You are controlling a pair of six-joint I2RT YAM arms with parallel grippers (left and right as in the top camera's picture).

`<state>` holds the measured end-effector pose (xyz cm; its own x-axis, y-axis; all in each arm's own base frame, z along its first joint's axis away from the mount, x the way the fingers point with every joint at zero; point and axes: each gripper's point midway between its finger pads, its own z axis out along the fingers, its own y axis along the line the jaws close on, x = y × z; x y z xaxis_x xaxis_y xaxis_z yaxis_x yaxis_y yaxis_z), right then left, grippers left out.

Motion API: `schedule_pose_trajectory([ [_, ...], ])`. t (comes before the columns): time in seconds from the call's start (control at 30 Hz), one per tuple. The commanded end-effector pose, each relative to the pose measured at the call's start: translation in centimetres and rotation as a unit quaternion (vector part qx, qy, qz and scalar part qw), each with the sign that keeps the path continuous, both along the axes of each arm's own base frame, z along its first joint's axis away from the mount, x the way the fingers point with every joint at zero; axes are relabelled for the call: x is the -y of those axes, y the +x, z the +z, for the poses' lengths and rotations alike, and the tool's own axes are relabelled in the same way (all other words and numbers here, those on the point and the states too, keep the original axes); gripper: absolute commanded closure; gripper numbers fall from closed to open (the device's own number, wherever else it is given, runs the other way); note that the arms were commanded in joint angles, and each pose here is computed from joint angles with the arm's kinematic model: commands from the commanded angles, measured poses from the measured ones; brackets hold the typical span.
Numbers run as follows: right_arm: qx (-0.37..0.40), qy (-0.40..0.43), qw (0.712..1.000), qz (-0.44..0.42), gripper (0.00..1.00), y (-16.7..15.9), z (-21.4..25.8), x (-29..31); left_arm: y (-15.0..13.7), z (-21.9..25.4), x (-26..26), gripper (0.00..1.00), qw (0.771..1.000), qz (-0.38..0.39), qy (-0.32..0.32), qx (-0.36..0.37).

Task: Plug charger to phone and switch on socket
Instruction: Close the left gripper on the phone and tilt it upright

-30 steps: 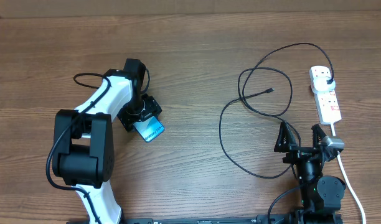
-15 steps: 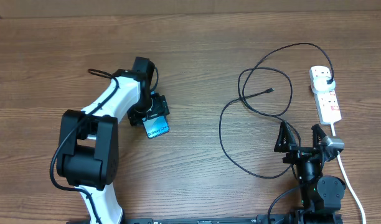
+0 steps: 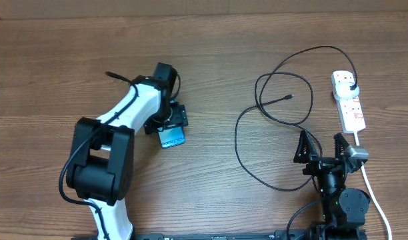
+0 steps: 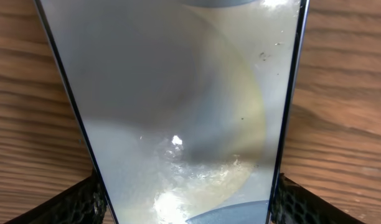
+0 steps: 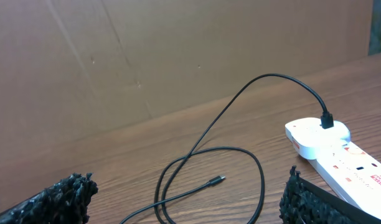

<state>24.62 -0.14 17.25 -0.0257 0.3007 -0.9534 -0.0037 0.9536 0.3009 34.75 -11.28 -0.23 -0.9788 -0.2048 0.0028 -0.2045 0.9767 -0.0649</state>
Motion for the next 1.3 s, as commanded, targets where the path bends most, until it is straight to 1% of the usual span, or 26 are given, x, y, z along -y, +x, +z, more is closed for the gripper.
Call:
schedule_pose_trajectory([
  [0.0, 0.000, -0.004, 1.000, -0.002, 0.00, 0.0, -0.3, 0.0, -4.2, -4.5, 3.1, 0.17, 0.995, -0.035, -0.037, -0.083],
  [0.07, 0.000, -0.004, 1.000, -0.002, 0.00, 0.0, -0.3, 0.0, -4.2, -4.5, 3.6, 0.17, 0.996, -0.030, -0.036, -0.080],
  [0.23, 0.000, -0.004, 1.000, -0.002, 0.00, 0.0, -0.3, 0.0, -4.2, -4.5, 4.5, 0.16, 0.996, 0.011, -0.044, -0.081],
  [0.3, 0.000, -0.004, 1.000, -0.002, 0.00, 0.0, -0.3, 0.0, -4.2, -4.5, 4.7, 0.16, 0.995, 0.011, -0.051, -0.082],
  [0.47, 0.000, -0.004, 1.000, -0.002, 0.00, 0.0, -0.3, 0.0, -4.2, -4.5, 4.7, 0.11, 0.995, 0.009, -0.049, -0.081],
  [0.6, 0.000, -0.004, 1.000, -0.002, 0.00, 0.0, -0.3, 0.0, -4.1, -4.5, 4.7, 0.05, 0.995, 0.010, -0.049, -0.081],
  [0.67, 0.000, -0.004, 1.000, -0.002, 0.00, 0.0, -0.3, 0.0, -4.0, -4.5, 4.8, 0.00, 0.996, 0.010, -0.050, -0.078],
  [0.87, 0.000, -0.004, 1.000, -0.002, 0.00, 0.0, -0.3, 0.0, -3.1, -4.7, 4.4, 0.01, 0.998, 0.009, -0.039, -0.057],
  [1.17, 0.000, -0.004, 1.000, -0.002, 0.00, 0.0, -0.3, 0.0, -2.3, -4.9, 3.0, 0.00, 0.999, 0.008, 0.005, -0.035],
  [1.27, 0.000, -0.004, 1.000, -0.002, 0.00, 0.0, -0.3, 0.0, -2.2, -4.9, 2.9, 0.00, 0.999, -0.006, 0.007, -0.032],
])
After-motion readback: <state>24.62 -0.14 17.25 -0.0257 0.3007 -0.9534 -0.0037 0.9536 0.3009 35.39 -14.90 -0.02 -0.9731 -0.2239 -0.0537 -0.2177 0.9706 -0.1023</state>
